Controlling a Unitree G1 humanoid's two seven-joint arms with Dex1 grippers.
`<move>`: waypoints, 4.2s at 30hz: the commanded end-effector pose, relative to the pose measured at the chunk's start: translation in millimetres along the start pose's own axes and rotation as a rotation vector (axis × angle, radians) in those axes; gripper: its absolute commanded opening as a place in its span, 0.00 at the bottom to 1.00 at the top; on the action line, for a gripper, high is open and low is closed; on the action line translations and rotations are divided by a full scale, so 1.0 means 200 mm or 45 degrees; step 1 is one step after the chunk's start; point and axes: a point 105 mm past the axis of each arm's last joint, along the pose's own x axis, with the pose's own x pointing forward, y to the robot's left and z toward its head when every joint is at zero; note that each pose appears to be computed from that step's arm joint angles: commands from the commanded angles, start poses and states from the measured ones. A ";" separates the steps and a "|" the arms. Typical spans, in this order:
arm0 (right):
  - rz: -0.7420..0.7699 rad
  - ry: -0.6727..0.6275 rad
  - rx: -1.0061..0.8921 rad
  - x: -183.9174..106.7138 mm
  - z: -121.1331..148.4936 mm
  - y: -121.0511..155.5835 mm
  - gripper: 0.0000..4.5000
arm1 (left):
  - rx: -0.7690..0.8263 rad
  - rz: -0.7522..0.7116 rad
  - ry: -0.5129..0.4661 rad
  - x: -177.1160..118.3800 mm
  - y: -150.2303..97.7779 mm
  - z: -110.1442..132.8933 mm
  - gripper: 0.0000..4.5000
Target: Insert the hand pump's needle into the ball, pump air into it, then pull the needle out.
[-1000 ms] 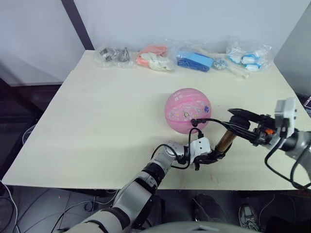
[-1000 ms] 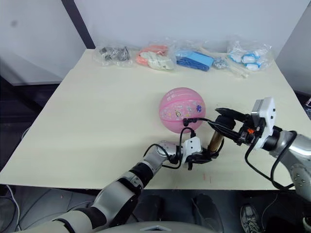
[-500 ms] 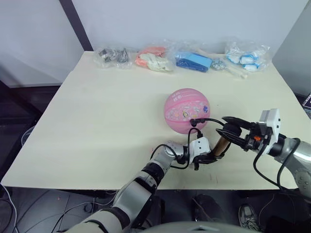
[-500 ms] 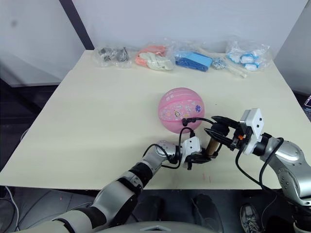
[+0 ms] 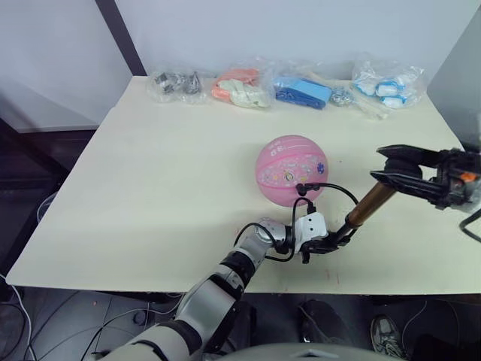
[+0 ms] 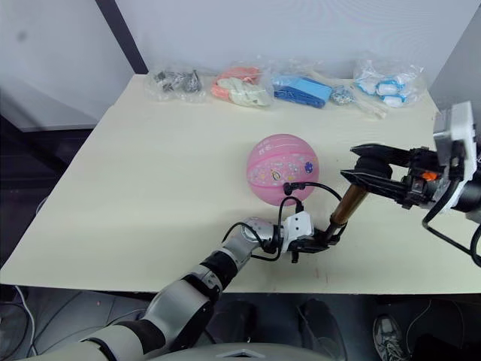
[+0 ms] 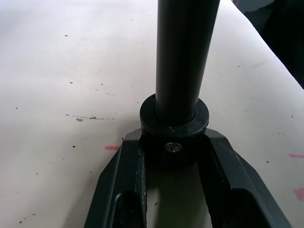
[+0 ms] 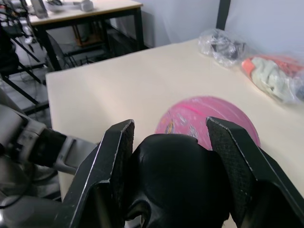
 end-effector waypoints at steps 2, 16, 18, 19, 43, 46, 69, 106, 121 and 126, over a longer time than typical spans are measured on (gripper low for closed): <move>0.029 -0.096 -0.105 -0.04 0.22 0.04 0.45 | -0.129 -0.010 0.165 -0.05 -0.05 -0.20 0.24; 0.035 -0.021 -0.024 0.01 0.06 0.03 0.45 | -0.125 -0.013 0.153 -0.04 -0.06 -0.18 0.24; 0.025 0.018 -0.025 0.03 -0.03 0.03 0.45 | -0.124 -0.011 0.154 -0.04 -0.05 -0.18 0.24; 0.033 0.035 -0.026 0.04 -0.07 0.03 0.45 | -0.124 -0.010 0.154 -0.04 -0.05 -0.18 0.24; -0.125 0.133 0.088 0.19 -0.74 0.02 0.45 | -0.139 0.002 0.170 -0.06 -0.06 -0.21 0.24; -0.122 0.111 0.089 0.19 -0.72 0.02 0.45 | -0.140 0.001 0.172 -0.06 -0.06 -0.21 0.24; 0.072 -0.071 -0.039 -0.01 0.08 0.03 0.45 | -0.136 -0.008 0.180 -0.06 -0.06 -0.22 0.24; 0.011 0.099 0.088 0.15 -0.50 0.08 0.45 | -0.138 -0.007 0.189 -0.07 -0.07 -0.24 0.24; -0.064 0.114 0.115 0.22 -0.71 0.09 0.45 | -0.141 -0.001 0.188 -0.08 -0.06 -0.24 0.24; -0.037 0.034 0.066 0.19 -0.53 0.06 0.45 | -0.141 -0.004 0.188 -0.08 -0.07 -0.24 0.24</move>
